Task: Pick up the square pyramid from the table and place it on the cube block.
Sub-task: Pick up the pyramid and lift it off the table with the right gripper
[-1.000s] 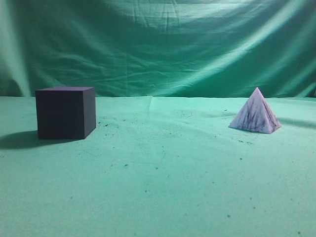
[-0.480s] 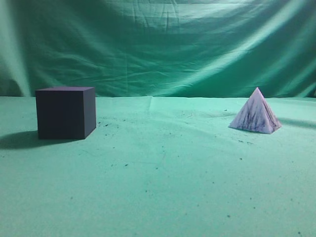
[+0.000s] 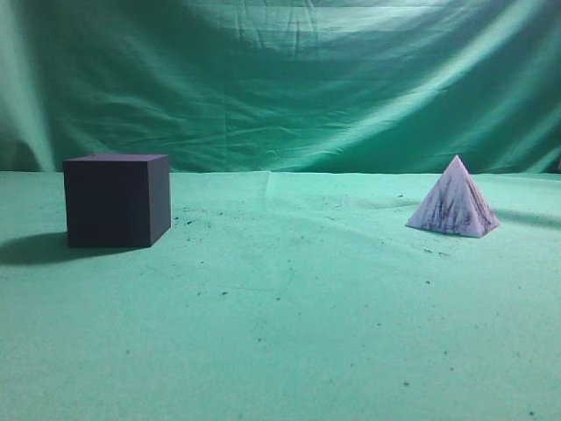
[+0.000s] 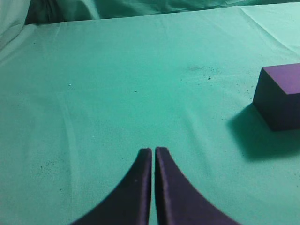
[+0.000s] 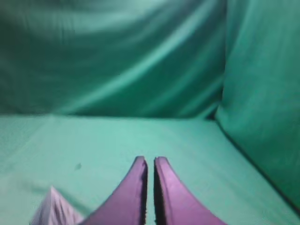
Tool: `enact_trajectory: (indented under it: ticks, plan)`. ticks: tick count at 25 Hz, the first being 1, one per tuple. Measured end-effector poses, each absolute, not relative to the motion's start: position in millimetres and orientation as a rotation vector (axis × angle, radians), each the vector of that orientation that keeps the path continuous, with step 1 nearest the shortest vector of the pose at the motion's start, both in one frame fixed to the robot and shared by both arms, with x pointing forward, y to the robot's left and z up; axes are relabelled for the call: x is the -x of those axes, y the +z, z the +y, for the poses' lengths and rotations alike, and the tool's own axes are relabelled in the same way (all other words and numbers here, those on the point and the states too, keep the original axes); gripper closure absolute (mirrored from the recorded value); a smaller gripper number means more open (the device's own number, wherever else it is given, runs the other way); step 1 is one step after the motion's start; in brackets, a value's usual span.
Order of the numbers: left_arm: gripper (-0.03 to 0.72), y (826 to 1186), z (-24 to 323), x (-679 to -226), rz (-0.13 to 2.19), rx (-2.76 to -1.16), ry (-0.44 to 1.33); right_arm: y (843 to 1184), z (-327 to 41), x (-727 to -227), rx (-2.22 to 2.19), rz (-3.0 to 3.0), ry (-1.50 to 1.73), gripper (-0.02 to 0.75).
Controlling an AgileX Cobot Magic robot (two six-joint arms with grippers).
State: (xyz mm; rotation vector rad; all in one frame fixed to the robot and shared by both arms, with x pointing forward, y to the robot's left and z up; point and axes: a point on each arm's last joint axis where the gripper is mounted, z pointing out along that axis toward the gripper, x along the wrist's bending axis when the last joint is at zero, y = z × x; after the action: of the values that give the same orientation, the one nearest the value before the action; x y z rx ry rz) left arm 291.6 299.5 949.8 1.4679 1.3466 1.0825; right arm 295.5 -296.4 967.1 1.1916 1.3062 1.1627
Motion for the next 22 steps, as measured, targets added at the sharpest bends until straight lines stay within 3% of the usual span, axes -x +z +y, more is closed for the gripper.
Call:
enact_trajectory:
  ticks: [7, 14, 22]
  plan:
    - [0.688, 950, 299, -292, 1.345, -1.466, 1.084, 1005, -299, -290, -1.029, 0.933, 1.441, 0.738]
    - [0.688, 950, 299, -292, 1.345, -1.466, 1.084, 1076, -297, -291, -1.194, 1.163, 1.299, 0.738]
    - [0.688, 950, 299, -292, 1.345, -1.466, 1.084, 1077, -292, -339, -1.519, 1.649, 0.958, 0.738]
